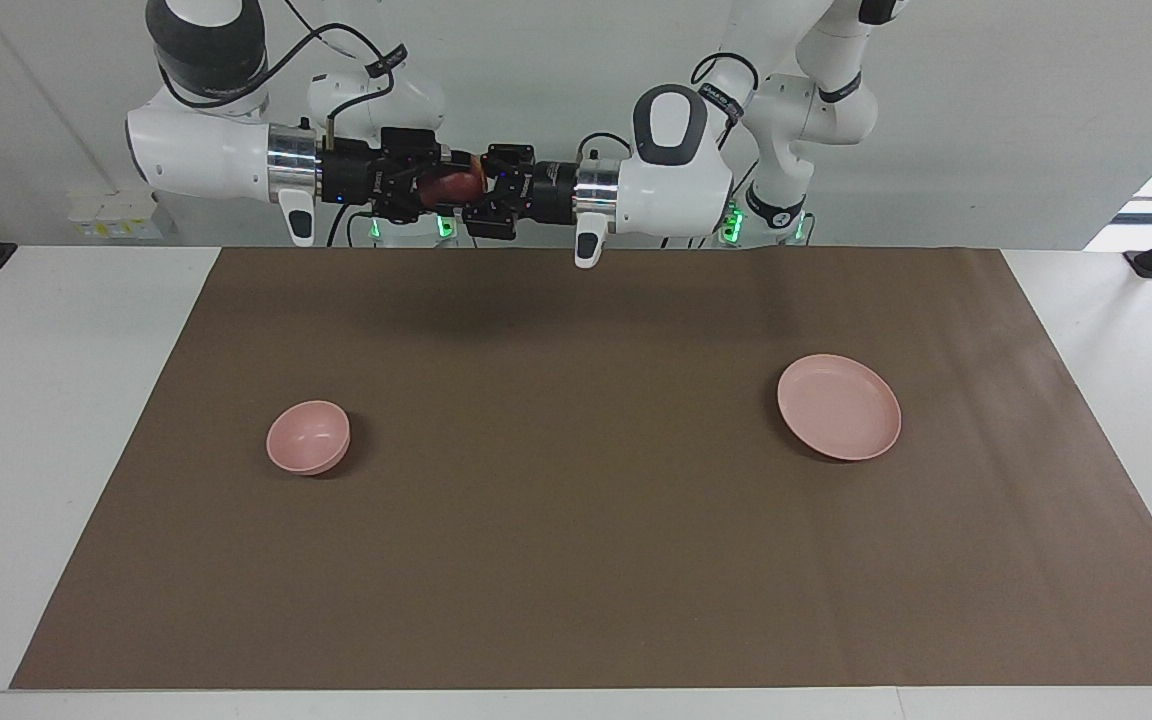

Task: Move apple from plate to bowl
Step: 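Carry the apple toward the right gripper and grasp it with the right gripper, then open the left gripper and withdraw it while the right gripper holds the apple, then lower the apple into the bowl with the right gripper while the left gripper retracts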

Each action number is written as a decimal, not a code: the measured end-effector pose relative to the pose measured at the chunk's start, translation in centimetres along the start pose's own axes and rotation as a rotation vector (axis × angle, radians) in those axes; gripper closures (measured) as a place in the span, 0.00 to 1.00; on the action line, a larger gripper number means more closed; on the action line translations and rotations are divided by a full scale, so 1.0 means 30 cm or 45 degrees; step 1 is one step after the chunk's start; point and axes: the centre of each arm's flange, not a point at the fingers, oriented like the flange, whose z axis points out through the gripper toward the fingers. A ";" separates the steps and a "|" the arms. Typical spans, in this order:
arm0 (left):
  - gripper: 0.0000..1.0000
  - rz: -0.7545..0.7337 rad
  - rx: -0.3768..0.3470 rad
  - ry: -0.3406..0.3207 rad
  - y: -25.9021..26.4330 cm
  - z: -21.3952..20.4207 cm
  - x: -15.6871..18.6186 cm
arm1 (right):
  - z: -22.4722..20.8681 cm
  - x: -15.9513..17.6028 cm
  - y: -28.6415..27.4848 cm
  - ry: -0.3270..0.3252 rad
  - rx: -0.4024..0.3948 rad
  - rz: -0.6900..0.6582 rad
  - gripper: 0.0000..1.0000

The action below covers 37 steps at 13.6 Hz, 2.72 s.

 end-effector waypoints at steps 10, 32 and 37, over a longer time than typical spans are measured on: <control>0.22 -0.008 0.008 0.000 -0.009 0.011 0.000 | 0.003 -0.002 0.005 -0.004 -0.016 0.066 0.13; 0.00 1.542 0.702 1.304 0.161 -0.558 -0.046 | -0.249 0.307 0.287 0.245 -1.323 -0.199 0.15; 0.00 1.719 0.985 1.438 0.224 -0.835 -0.001 | -0.162 0.499 0.382 0.148 -1.759 -0.402 0.15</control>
